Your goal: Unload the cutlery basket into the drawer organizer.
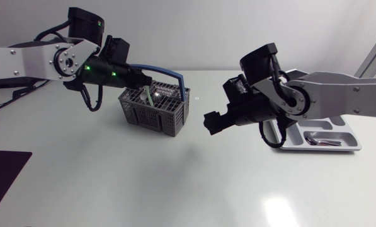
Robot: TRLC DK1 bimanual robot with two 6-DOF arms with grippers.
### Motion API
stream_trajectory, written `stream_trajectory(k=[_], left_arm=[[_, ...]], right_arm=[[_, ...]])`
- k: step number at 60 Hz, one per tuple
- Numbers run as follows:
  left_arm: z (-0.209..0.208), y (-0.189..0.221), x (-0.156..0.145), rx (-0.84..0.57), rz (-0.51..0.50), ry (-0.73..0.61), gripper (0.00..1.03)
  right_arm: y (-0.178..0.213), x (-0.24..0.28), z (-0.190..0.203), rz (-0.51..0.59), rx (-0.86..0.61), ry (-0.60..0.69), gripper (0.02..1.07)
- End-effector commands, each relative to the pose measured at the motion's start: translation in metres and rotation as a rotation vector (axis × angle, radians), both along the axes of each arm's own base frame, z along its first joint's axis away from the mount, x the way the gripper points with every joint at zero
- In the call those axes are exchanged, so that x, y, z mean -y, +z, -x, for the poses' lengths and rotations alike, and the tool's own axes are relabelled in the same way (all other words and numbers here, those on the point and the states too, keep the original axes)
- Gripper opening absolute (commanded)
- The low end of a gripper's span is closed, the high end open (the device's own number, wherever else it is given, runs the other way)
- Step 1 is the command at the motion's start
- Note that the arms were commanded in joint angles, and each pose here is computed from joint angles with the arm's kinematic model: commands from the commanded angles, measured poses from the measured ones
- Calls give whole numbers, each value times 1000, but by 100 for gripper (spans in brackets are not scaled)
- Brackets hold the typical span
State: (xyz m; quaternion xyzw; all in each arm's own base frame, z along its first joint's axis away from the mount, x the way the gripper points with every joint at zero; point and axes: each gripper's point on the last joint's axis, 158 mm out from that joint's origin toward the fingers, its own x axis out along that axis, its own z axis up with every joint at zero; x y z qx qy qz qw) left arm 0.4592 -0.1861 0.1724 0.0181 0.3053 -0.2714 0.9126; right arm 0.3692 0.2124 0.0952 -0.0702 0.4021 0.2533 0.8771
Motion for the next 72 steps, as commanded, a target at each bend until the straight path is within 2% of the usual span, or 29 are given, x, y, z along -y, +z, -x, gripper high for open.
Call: stream_trajectory(k=[1, 23, 34, 39, 44, 53, 72], left_arm=[[11, 10, -5, 9, 19, 10, 4], [50, 54, -3, 74, 61, -32, 4], [78, 56, 17, 16, 125, -145, 4], [88, 51, 26, -19, 153, -196, 4], [100, 47, 37, -68, 186, -258, 4], [121, 44, 51, -147, 250, -366, 4], [154, 30, 70, -214, 278, -513, 4]], right_arm=[[-2, -1, 5, 18, 17, 24, 102], [20, -9, 8, 125, 160, 211, 102], [42, -24, 29, 50, 175, 317, 102], [37, -29, 36, 45, 130, 355, 102], [38, -39, 49, -12, 90, 412, 102], [46, -50, 59, -68, 88, 480, 99], [59, -79, 75, -178, 50, 598, 93]])
